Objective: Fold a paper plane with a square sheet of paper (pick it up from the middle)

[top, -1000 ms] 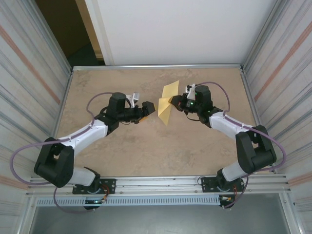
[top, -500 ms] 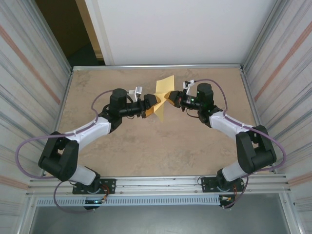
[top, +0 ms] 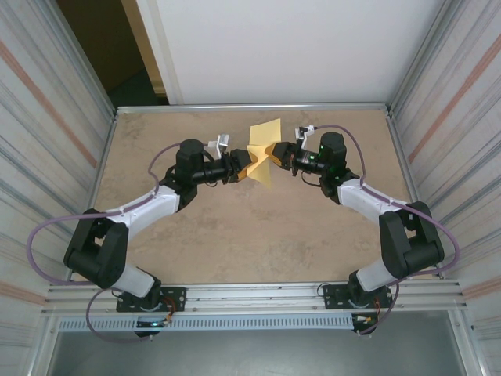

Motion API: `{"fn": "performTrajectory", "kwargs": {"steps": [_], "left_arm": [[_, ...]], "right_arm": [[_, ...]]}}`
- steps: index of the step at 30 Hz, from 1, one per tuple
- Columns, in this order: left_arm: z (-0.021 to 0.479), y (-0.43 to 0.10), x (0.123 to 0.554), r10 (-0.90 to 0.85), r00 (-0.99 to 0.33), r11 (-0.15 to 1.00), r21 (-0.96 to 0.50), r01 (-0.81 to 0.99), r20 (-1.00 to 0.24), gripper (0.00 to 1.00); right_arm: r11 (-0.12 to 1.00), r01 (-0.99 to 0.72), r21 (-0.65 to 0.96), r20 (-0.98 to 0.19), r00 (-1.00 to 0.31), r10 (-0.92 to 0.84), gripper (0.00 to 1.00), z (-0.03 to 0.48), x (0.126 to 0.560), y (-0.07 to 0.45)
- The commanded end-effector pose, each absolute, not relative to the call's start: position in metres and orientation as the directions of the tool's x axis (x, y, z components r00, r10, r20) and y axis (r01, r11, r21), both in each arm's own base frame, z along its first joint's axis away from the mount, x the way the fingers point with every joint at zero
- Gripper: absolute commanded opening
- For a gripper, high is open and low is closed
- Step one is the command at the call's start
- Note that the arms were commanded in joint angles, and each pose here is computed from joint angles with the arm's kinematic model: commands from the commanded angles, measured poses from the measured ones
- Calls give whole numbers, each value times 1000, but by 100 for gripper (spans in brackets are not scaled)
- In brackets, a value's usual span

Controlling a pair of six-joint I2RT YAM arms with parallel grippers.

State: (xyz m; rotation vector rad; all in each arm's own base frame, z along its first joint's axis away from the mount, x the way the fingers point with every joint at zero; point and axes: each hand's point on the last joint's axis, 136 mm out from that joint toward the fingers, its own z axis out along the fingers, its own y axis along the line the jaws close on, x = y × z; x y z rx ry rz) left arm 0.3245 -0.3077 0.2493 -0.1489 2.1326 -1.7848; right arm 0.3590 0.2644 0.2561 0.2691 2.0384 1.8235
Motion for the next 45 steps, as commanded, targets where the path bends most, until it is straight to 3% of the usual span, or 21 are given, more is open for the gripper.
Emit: {"fn": "performTrajectory", "kwargs": {"steps": [1, 6, 10, 17, 21, 27, 31, 38, 45], "left_arm": [[264, -308, 328, -310, -924, 163, -970, 179, -223, 39], [263, -308, 329, -303, -926, 172, -969, 178, -224, 24], [256, -308, 329, -295, -928, 198, -965, 175, -228, 12], [229, -294, 332, -302, -921, 311, -938, 151, -248, 10], [206, -276, 329, -262, -914, 482, -862, 155, -310, 10], [172, -225, 321, -107, -902, 843, -519, 140, -418, 10], [169, -192, 321, 26, -887, 971, -201, 133, -462, 10], [173, -157, 334, 227, -871, 947, 307, 93, -436, 10], [142, -172, 347, 342, -887, 842, 521, 142, -311, 11]], "right_arm": [[99, -162, 982, -188, -904, 384, 8, 277, 353, 263], [105, -152, 983, -181, -903, 389, 14, 273, 354, 261], [135, -132, 982, -176, -899, 401, 28, 264, 354, 255], [318, -60, 946, -211, -861, 463, 54, 233, 354, 226], [441, 33, 897, -227, -821, 523, 62, 210, 354, 194], [608, 100, 788, -336, -757, 560, 72, 196, 349, 156], [666, 125, 736, -387, -730, 564, 74, 195, 345, 141], [709, 163, 686, -429, -696, 575, 75, 195, 343, 125], [720, 232, 654, -429, -671, 605, 74, 183, 331, 109]]}}
